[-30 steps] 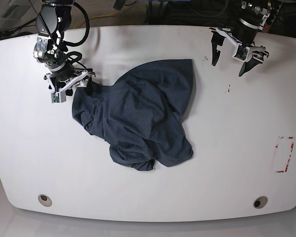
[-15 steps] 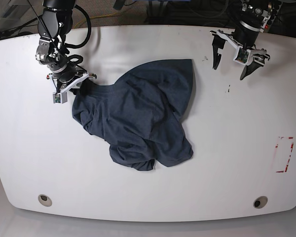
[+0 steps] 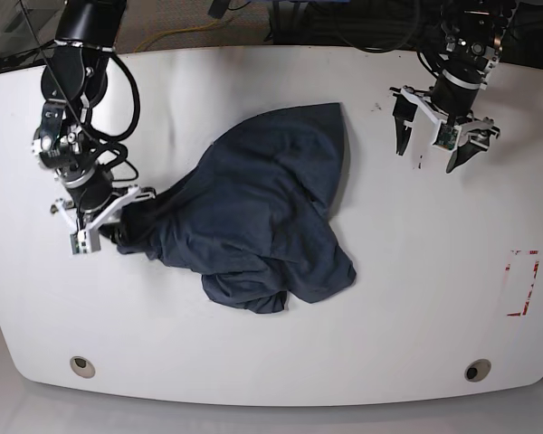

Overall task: Fold the T-shirt properly
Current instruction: 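Lift the shirt with the right gripper and drag it aside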

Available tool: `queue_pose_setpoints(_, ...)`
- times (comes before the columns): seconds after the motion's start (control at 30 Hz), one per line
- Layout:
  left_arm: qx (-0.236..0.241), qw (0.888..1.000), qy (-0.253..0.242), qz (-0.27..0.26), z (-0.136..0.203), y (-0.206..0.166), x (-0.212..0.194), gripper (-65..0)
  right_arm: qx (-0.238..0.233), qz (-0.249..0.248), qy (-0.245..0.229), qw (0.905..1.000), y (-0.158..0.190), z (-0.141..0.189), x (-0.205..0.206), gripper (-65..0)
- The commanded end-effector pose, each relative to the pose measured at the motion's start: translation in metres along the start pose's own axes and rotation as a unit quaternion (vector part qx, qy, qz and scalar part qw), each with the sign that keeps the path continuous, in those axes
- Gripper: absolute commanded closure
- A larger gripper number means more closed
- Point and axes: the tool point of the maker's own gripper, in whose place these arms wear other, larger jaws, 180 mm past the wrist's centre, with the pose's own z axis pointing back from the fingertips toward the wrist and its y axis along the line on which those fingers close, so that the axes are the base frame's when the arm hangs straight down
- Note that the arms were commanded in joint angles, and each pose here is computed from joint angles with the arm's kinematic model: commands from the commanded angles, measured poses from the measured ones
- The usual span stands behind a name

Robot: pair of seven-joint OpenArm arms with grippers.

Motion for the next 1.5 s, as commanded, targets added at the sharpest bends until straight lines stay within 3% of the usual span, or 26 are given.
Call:
queue_pose_setpoints(0.0,0.004,1.0,-0.025,-0.004,-0.001,0.004,0.016,-48.8,0.008,0.054,-0.038,0.9978,-0.007,0.007,0.036,0.0)
queue_pose_setpoints(0.07,0.004,1.0,-0.027,-0.004,-0.002,0.005,0.017,-48.9,0.021,0.094,-0.056,0.9937,-0.004,0.006,0.06,0.0)
queue_pose_setpoints(0.33,-0.021,0.999,-0.039,-0.006,-0.01,-0.012,0.026,-48.8,0.025,0.171,-0.134,0.9759,0.0,0.011,0.147,0.0)
queue_pose_setpoints(0.73,-0.044,0.998,-0.04,-0.003,-0.01,-0.03,0.026,-48.6,-0.006,0.238,-0.227,0.9443,0.005,0.042,0.271,0.0)
queue_pose_setpoints(0.87,-0.058,0.997,-0.042,-0.001,-0.011,-0.041,0.028,-48.8,-0.008,0.286,-0.254,0.9239,0.019,0.058,0.308,0.0)
queue_pose_setpoints(1.13,-0.09,0.994,-0.063,-0.001,-0.018,-0.065,0.043,-48.9,-0.034,0.326,-0.315,0.8906,0.034,0.103,0.382,0.0)
queue_pose_setpoints(1.47,-0.152,0.986,-0.072,-0.017,-0.038,-0.109,0.067,-48.9,-0.037,0.389,-0.373,0.8416,0.079,0.146,0.438,0.0)
